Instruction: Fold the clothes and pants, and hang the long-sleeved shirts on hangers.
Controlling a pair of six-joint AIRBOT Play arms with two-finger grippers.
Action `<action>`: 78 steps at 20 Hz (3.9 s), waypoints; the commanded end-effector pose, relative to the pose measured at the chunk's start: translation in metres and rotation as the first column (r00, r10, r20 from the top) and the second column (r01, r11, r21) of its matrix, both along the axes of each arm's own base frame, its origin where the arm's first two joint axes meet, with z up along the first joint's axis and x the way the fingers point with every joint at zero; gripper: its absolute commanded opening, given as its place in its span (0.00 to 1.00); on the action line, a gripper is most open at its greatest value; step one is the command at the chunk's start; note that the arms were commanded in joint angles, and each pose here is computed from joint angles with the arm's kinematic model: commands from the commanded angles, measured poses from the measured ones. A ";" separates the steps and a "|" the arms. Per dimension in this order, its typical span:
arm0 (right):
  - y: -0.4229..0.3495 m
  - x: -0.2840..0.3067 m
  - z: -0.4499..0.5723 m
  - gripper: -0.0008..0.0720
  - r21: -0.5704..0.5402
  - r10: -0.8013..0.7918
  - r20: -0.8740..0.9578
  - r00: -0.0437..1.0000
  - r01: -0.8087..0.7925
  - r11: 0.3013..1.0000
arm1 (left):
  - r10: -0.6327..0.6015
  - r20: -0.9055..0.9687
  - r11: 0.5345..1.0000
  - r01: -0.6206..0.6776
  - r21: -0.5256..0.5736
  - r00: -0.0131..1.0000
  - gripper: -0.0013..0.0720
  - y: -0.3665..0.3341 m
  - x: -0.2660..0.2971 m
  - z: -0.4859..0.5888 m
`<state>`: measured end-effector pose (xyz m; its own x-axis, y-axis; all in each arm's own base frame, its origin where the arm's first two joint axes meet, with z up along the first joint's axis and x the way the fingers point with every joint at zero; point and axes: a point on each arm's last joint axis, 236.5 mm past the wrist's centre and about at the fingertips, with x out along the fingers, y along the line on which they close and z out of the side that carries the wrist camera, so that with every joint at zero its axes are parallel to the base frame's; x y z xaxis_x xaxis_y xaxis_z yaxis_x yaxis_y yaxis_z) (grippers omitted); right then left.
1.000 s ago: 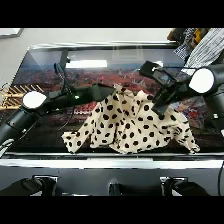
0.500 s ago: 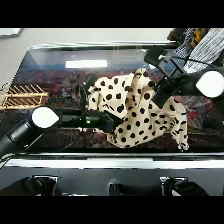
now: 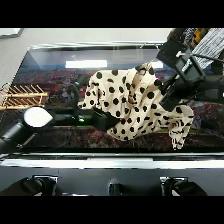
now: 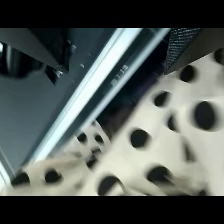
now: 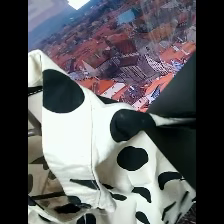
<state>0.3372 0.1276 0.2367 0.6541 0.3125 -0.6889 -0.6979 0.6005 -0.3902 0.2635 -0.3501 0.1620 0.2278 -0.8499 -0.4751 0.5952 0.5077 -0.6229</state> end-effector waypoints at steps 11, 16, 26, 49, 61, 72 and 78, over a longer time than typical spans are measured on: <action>0.045 -0.032 -0.035 0.04 -0.135 0.479 -0.087 0.874 -0.486 0.863 | -0.476 0.456 0.845 0.247 0.473 0.752 0.93 0.116 0.015 -0.019; 0.052 -0.032 -0.031 0.04 -0.108 0.488 -0.066 0.870 -0.492 0.864 | -0.531 0.415 0.813 0.306 0.496 0.738 0.93 0.113 0.015 -0.038; 0.063 -0.036 -0.025 0.04 -0.060 0.508 -0.049 0.860 -0.510 0.858 | -0.545 0.442 0.804 0.294 0.517 0.712 0.12 0.107 0.031 -0.048; -0.059 -0.019 -0.090 0.76 0.130 0.127 -0.269 0.955 -0.094 0.987 | -0.524 0.551 0.826 0.229 0.516 0.649 0.04 0.113 0.014 -0.002; -0.023 0.022 -0.158 0.77 0.345 0.375 -0.317 0.871 -0.263 0.901 | -0.524 0.551 0.826 0.229 0.516 0.650 0.04 0.113 0.014 -0.002; -0.009 0.034 -0.186 0.54 0.453 0.450 -0.322 0.833 -0.282 0.846 | -0.522 0.548 0.827 0.229 0.514 0.654 0.04 0.113 0.014 -0.003; -0.006 0.021 -0.175 0.05 0.461 0.483 -0.324 0.813 -0.310 0.831 | -0.512 0.544 0.833 0.228 0.505 0.664 0.04 0.112 0.014 -0.002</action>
<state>0.3649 0.1183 0.0538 0.1111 0.7539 -0.6475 -0.9419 0.2876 0.1732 0.2779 -0.2376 0.1598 0.2998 -0.7224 -0.6231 0.9532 0.2533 0.1650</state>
